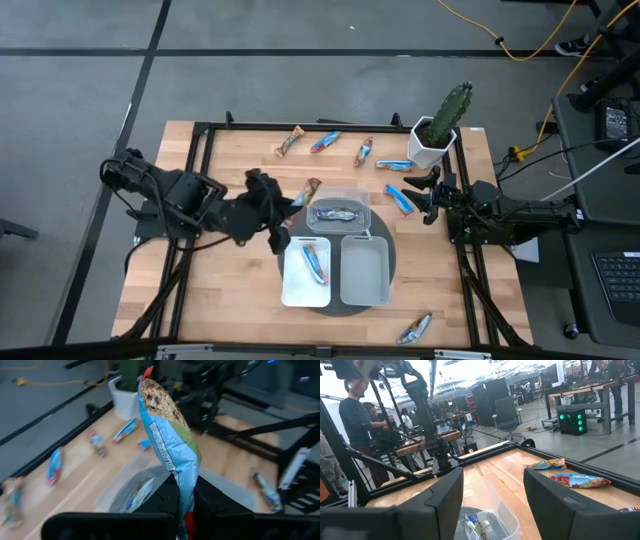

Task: Pick and place Granola Bars by type
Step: Put the left red chocolate chip into the gray bin

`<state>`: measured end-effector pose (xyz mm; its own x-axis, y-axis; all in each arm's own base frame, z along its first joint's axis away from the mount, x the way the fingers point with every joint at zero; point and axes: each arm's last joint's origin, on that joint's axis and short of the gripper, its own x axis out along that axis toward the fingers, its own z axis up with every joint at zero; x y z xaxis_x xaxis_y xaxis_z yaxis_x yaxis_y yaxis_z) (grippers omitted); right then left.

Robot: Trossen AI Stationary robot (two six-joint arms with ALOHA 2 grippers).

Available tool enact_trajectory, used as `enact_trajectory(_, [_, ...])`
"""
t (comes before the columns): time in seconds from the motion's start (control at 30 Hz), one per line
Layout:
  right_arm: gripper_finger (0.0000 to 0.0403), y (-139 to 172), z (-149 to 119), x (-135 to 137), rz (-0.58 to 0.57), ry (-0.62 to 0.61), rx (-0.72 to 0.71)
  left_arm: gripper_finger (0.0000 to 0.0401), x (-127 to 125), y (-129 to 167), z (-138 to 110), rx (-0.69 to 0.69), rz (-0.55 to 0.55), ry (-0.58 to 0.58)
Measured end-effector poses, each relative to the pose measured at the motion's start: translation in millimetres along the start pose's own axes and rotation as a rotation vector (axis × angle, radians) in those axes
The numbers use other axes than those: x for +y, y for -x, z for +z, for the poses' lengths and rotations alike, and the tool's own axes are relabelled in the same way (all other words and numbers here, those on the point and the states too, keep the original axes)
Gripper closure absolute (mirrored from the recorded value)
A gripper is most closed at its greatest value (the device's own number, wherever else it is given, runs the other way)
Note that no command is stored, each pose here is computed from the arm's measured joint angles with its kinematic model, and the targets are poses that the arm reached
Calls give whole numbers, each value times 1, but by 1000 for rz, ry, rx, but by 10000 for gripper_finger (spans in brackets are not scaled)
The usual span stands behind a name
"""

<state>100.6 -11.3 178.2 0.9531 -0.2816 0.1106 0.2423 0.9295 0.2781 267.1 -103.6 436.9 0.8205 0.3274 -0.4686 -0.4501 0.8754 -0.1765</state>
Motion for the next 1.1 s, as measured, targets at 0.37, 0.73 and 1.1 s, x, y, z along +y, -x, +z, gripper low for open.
enact_trajectory(0.37, [193, 0, 0, 0, 0, -1, 0, 382, -2, -28, 30, -105, -196, -57])
enact_trajectory(0.73, [193, 0, 0, 0, 0, 0, 0, 382, -17, -119, 6, 86, -276, -59])
enact_trajectory(1.1, [193, 0, 0, 0, 0, -2, 0, 382, -34, -206, -40, 243, -340, -13])
